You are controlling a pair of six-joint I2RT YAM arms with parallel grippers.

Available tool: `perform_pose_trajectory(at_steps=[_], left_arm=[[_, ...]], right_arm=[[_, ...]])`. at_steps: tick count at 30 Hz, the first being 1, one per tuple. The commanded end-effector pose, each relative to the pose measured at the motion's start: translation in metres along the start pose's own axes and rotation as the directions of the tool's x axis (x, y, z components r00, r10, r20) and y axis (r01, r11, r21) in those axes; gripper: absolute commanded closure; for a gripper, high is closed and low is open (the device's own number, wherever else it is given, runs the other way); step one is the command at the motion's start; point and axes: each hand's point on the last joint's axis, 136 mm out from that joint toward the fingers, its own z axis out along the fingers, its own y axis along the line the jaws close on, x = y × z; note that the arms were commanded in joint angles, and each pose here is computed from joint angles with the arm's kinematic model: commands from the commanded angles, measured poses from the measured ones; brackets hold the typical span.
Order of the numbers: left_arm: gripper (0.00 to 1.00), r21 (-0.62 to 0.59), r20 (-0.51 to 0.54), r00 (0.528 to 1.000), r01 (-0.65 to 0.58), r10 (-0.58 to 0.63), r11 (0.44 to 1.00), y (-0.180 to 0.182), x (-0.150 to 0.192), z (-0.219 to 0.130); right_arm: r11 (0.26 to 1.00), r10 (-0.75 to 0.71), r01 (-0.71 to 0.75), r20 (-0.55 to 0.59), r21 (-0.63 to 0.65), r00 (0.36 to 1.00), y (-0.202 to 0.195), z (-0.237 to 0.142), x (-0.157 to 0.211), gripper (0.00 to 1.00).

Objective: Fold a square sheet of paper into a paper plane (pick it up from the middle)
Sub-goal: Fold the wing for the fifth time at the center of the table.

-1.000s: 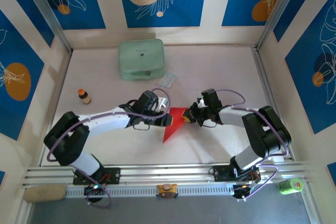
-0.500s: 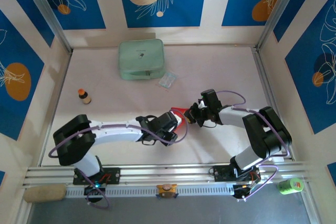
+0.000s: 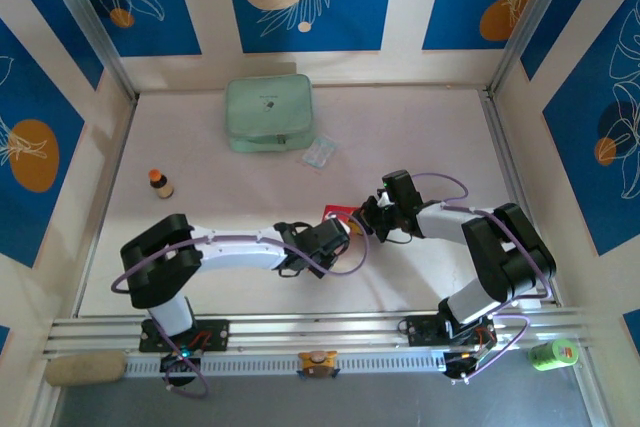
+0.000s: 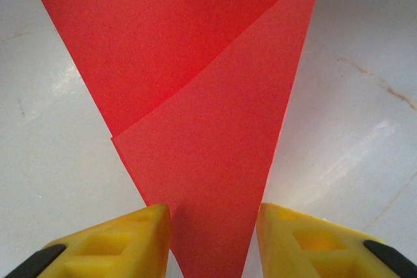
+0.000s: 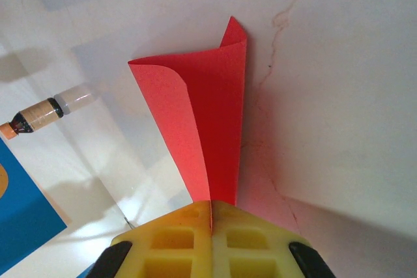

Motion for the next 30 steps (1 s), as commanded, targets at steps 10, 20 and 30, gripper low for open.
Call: perform_pose_trajectory(at_steps=[10,20,30], left_arm=[[0.71,-0.057,-0.046,0.998,-0.05,0.047,0.997,-0.0009,-0.0027,0.0037],[0.74,-0.072,-0.055,0.997,-0.049,0.045,0.996,0.0006,-0.0019,0.0061],[0.83,-0.065,-0.046,0.998,-0.042,0.039,0.997,0.0,-0.0018,0.0063]], right_arm=[[1.0,0.008,-0.008,-0.006,-0.013,1.0,0.0082,-0.0019,0.001,0.99],[1.0,0.007,-0.007,-0.005,-0.017,1.0,0.01,-0.0029,-0.0003,0.99],[1.0,0.006,-0.006,-0.006,-0.014,1.0,0.0092,-0.0028,-0.0001,0.99]])
